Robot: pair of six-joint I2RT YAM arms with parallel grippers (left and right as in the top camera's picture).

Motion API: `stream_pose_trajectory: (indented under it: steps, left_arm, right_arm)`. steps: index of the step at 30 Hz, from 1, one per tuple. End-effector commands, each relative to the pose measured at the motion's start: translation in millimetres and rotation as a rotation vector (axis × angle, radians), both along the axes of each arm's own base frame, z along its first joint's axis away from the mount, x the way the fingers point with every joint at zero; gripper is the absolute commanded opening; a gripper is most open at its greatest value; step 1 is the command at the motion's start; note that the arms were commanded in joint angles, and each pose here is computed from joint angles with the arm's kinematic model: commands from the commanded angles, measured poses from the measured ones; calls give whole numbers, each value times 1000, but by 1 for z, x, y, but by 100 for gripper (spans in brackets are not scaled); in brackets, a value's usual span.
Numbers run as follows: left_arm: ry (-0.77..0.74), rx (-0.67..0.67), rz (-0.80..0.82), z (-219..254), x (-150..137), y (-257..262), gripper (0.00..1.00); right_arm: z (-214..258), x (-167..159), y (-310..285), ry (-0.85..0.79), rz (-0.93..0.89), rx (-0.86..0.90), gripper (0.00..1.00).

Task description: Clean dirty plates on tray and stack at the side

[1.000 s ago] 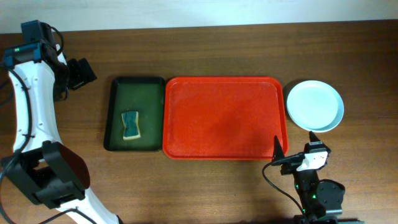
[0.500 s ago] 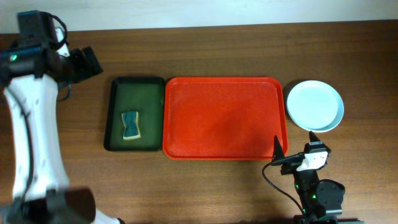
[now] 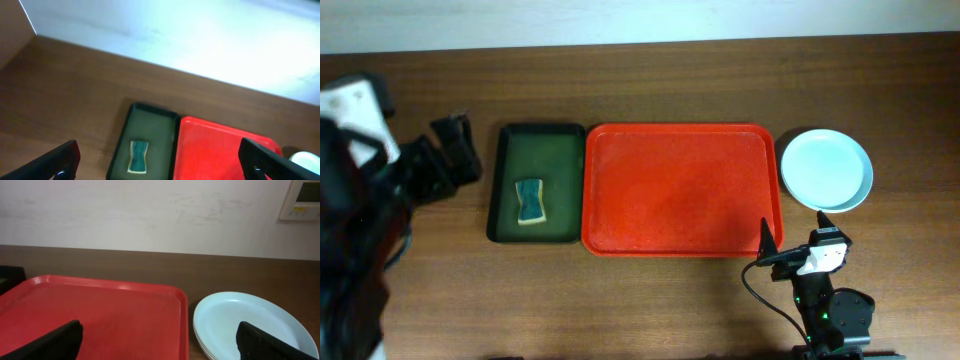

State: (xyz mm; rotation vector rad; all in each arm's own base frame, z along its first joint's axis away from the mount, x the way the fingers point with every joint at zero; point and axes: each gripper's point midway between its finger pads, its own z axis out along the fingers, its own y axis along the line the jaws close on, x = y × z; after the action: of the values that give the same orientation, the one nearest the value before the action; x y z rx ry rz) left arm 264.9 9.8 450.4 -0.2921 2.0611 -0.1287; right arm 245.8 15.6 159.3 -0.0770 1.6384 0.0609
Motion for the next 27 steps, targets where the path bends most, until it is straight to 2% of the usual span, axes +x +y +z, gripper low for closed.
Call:
stream_pose_trajectory:
  steps: [1, 7, 10, 12, 15, 20, 23, 27]
  left_arm:
    - [-96, -3, 3, 23, -37, -2, 99]
    - [8, -7, 3, -8, -117, -5, 99]
    - [82, -9, 4, -29, -150, -6, 99]
    - [76, -9, 3, -32, -161, -6, 99]
    - [82, -9, 3, -44, -171, -7, 99]
    - [172, -12, 4, -101, -184, -7, 99]
    - [166, -13, 3, -132, -179, -7, 99]
    - [86, -10, 3, -156, -159, -6, 99]
  right_arm:
    - [-2, 0, -1, 2, -5, -7, 98]
    - [-2, 0, -1, 2, -5, -7, 98]
    - [-2, 0, -1, 2, -5, -7, 98]
    - [-2, 0, -1, 2, -5, -7, 98]
    - [-2, 0, -1, 2, -5, -7, 98]
    - [-2, 0, -1, 2, -5, -7, 98]
    - [-2, 0, -1, 2, -5, -7, 98]
    - [-2, 0, -1, 2, -5, -7, 99]
